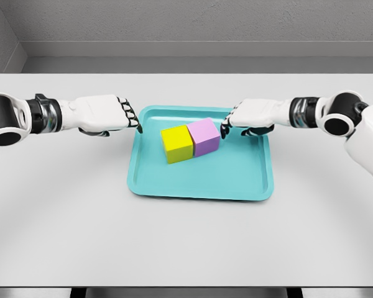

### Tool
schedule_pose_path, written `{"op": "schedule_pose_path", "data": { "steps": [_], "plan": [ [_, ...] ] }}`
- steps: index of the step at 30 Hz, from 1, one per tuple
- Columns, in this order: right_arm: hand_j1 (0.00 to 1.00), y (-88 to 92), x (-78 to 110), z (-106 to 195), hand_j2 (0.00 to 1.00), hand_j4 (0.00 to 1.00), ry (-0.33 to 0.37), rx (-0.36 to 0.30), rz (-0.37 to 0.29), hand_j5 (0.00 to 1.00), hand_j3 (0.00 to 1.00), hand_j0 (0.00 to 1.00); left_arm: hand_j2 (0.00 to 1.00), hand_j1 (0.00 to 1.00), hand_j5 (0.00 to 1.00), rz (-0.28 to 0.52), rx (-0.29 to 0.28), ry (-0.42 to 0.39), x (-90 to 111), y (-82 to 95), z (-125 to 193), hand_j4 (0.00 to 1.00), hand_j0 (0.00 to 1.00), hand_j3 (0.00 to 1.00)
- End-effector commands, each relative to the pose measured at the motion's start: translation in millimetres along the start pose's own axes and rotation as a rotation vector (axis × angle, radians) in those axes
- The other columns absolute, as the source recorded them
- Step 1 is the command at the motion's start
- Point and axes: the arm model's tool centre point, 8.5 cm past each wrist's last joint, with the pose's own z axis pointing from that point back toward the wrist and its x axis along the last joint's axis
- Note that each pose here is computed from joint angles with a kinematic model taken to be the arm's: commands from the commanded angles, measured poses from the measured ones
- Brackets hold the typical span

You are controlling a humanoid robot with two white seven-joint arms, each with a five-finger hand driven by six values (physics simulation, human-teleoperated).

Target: Push two cubes

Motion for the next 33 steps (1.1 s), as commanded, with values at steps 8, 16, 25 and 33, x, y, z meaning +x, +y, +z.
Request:
{"op": "schedule_pose_path", "data": {
  "steps": [8, 16, 25, 33],
  "plan": [
    [0.61, 3.7, -1.4, -6.0, 0.61, 0.61, 0.002, 0.006, -0.020, 0.61, 0.61, 0.61, 0.78, 0.78, 0.78, 0.014, 0.012, 0.007, -3.2, 1.2, 5.4, 0.78, 0.78, 0.78],
    [0.61, 1.4, 3.5, -9.2, 0.61, 0.61, -0.010, 0.004, -0.009, 0.61, 0.61, 0.61, 0.78, 0.78, 0.78, 0.014, 0.014, 0.011, -4.7, 1.8, 7.2, 0.78, 0.78, 0.78],
    [0.61, 2.8, 2.1, -9.0, 0.61, 0.61, -0.007, 0.007, -0.013, 0.61, 0.61, 0.61, 0.78, 0.78, 0.78, 0.014, 0.009, 0.018, -6.5, 0.6, 10.1, 0.78, 0.78, 0.78],
    [0.62, -15.4, -31.5, 62.2, 0.62, 0.62, 0.117, -0.054, 0.019, 0.62, 0.62, 0.62, 0.78, 0.78, 0.78, 0.074, 0.024, 0.054, -22.8, -5.4, 37.5, 0.78, 0.78, 0.78]
  ]
}}
